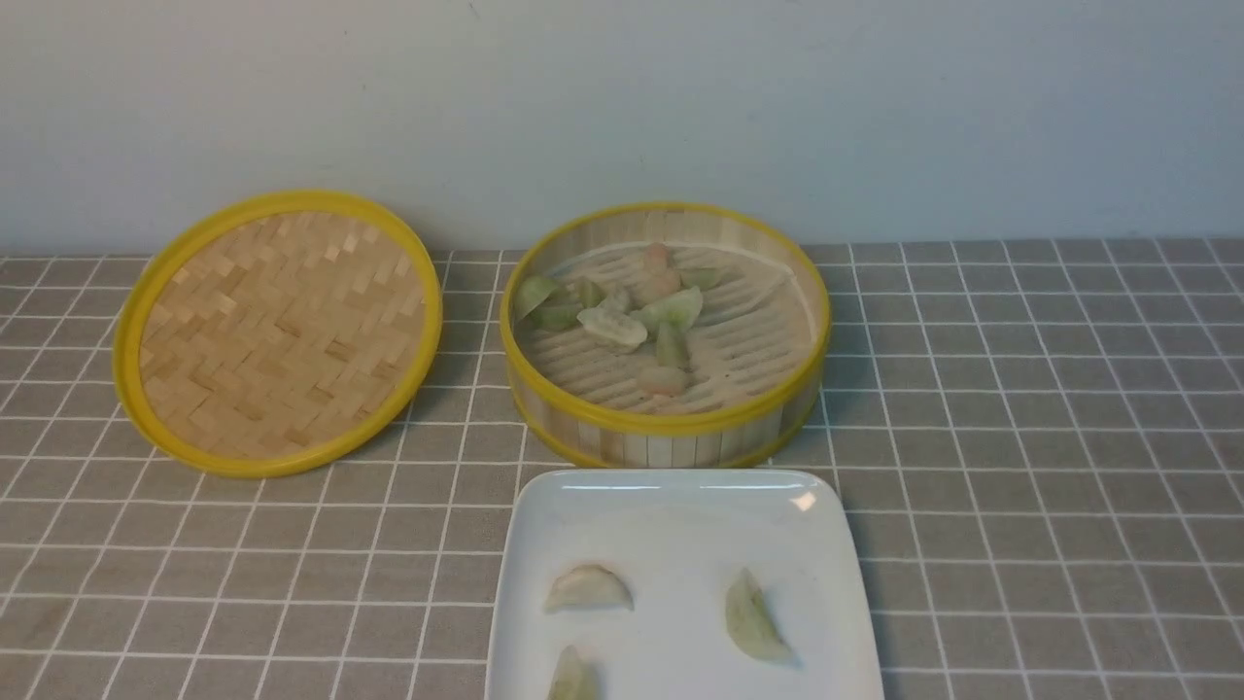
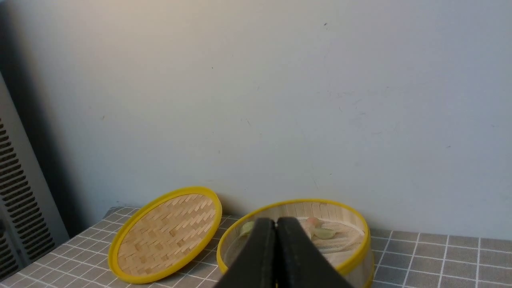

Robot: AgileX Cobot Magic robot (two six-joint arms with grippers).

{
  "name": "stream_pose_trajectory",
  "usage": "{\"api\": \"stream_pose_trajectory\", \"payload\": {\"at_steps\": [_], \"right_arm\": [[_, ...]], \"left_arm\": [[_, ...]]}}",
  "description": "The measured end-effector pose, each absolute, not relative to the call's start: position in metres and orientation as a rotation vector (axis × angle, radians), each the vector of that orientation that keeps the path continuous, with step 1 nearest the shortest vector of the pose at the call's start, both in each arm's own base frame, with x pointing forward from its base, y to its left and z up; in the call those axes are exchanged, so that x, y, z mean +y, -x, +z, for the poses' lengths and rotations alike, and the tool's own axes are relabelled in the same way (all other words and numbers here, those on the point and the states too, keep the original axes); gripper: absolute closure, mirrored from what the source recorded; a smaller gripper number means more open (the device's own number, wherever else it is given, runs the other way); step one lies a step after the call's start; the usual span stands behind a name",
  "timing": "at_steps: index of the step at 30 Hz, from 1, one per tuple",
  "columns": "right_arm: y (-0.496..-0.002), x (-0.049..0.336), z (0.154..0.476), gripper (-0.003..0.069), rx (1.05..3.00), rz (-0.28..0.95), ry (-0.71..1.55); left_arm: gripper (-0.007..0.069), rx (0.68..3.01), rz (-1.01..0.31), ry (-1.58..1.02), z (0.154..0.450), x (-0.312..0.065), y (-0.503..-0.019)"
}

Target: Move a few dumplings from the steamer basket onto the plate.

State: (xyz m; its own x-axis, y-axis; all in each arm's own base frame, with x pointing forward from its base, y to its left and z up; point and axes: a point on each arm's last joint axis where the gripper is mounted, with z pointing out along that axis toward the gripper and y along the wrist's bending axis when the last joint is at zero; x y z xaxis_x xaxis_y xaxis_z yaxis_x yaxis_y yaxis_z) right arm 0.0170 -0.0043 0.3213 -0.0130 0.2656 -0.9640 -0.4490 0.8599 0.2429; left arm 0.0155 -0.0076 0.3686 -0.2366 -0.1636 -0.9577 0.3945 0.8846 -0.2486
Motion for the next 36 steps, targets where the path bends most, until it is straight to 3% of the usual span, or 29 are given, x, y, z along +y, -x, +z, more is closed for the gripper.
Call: {"api": "stream_pose_trajectory", "payload": {"at_steps": [17,21,24,28,36], "right_arm": [[-0.017,-0.004,0.321,0.0672,1.481,0.569,0.153],[-0.017,-0.004,0.321,0.0672,1.481,0.569,0.153],[-0.017,-0.004,0.321,0.0672,1.482,0.569,0.153],[-0.017,-0.004,0.321,0.0672,1.482,0.569,0.153],[-0.017,-0.004,0.321,0.0672,1.481,0.57,0.153]], "left_arm": [[0.063,1.713,-0.525,-0.18,0.368,-0.006,-0.011],[0.063,1.688,-0.431,-0.253,0.357,-0.009,-0.019],[0.063,1.692,-0.31,-0.293,0.334,-0.012,-0.029],[0.063,1.724,-0.103,-0.278,0.277,-0.011,-0.041],[0.063,1.862,-0.009,-0.133,0.195,-0.005,-0.048]]}}
